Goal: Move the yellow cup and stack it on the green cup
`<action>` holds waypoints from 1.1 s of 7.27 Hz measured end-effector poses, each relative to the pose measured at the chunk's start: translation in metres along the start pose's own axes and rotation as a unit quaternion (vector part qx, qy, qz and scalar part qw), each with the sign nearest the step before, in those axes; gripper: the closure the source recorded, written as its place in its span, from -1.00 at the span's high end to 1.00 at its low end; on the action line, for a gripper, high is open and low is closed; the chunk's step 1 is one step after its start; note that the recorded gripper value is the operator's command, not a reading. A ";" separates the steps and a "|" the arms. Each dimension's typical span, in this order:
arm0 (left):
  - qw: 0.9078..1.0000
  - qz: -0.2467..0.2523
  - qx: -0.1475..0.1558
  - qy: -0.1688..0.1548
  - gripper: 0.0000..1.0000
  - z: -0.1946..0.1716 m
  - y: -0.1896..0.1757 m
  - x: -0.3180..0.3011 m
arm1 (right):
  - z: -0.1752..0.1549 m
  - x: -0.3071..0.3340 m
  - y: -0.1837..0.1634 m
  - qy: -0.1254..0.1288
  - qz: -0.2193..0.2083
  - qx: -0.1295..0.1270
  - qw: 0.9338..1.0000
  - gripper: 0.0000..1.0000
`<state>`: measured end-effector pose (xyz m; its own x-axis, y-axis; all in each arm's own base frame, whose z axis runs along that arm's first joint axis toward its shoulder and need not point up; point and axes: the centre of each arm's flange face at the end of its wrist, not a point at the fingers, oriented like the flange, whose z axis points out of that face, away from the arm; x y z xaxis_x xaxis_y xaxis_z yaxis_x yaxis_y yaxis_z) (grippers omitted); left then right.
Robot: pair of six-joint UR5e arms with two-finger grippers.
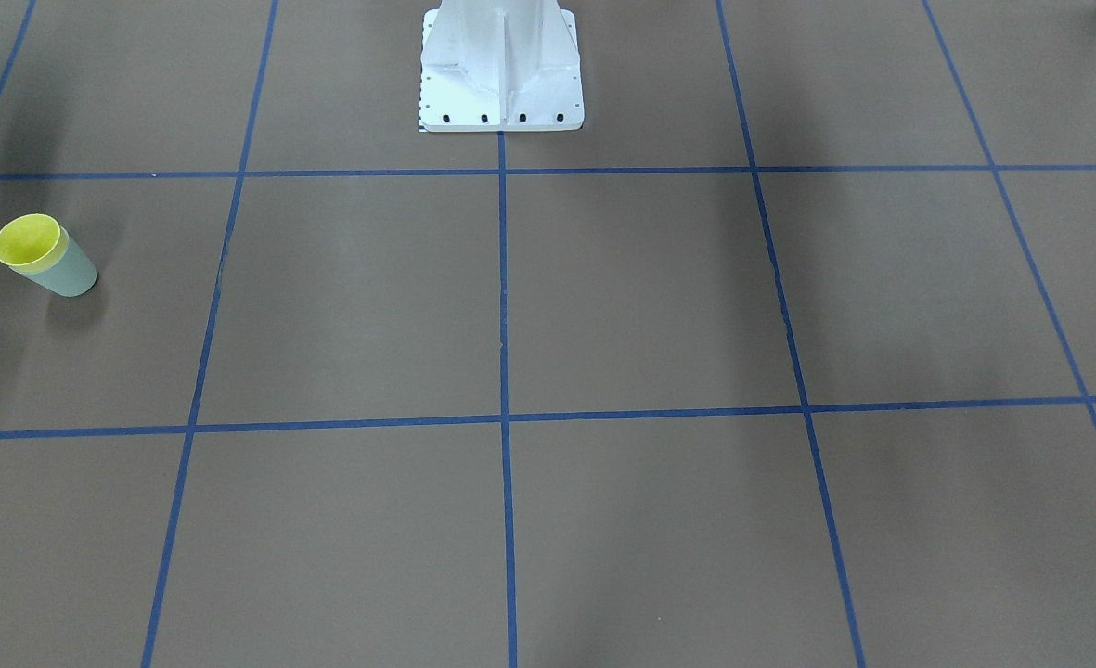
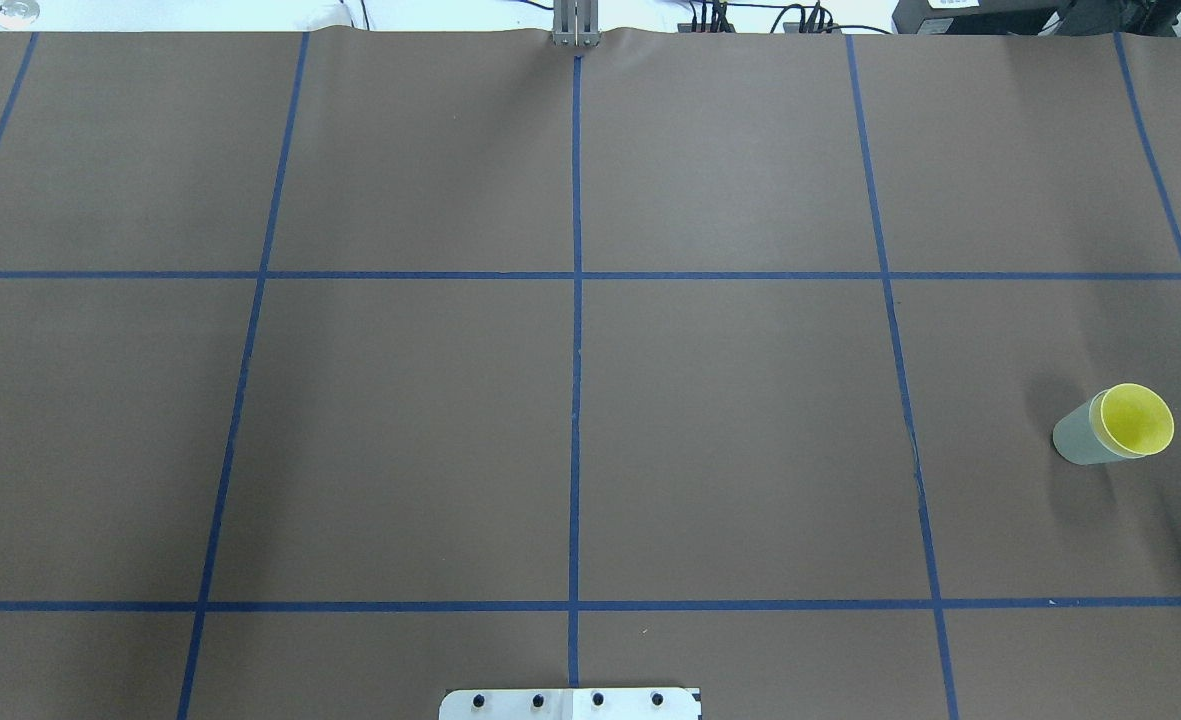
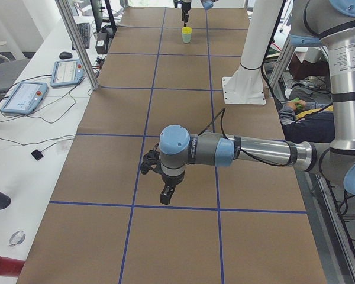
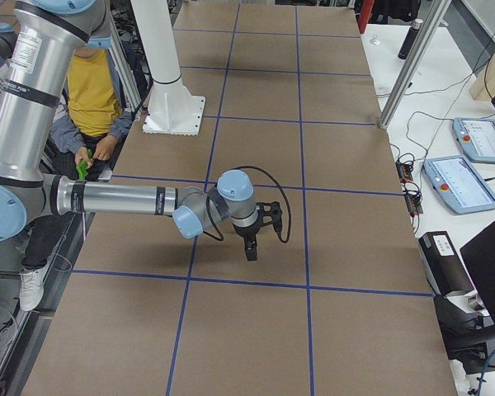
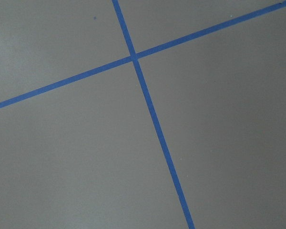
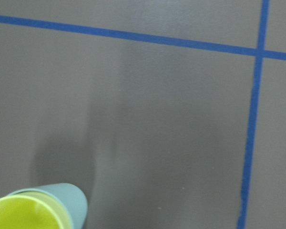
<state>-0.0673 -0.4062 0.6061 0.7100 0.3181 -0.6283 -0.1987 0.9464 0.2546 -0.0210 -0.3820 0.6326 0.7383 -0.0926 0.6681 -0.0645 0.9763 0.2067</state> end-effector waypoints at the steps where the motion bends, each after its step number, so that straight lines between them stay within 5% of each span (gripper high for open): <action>1: 1.000 -0.001 -0.001 0.000 1.00 0.001 0.001 -0.001 | -0.015 0.033 0.003 -0.005 0.005 0.007 1.000 1.00; 3: 1.000 -0.002 -0.002 0.001 1.00 0.002 0.001 -0.002 | -0.036 0.061 -0.013 -0.007 -0.004 -0.018 1.000 1.00; 6: 1.000 -0.003 -0.004 0.001 1.00 0.004 0.001 -0.003 | -0.042 0.080 -0.030 0.044 -0.086 -0.110 0.989 1.00; 8: 1.000 -0.004 -0.005 0.002 1.00 0.006 0.001 -0.005 | -0.041 0.085 -0.024 0.044 -0.082 -0.123 0.988 1.00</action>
<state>-0.0669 -0.4076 0.6135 0.7094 0.3113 -0.6324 -0.2005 0.9492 0.2424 0.0707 -0.4054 0.6552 0.7821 -0.2461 0.5725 0.2170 0.9688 0.1200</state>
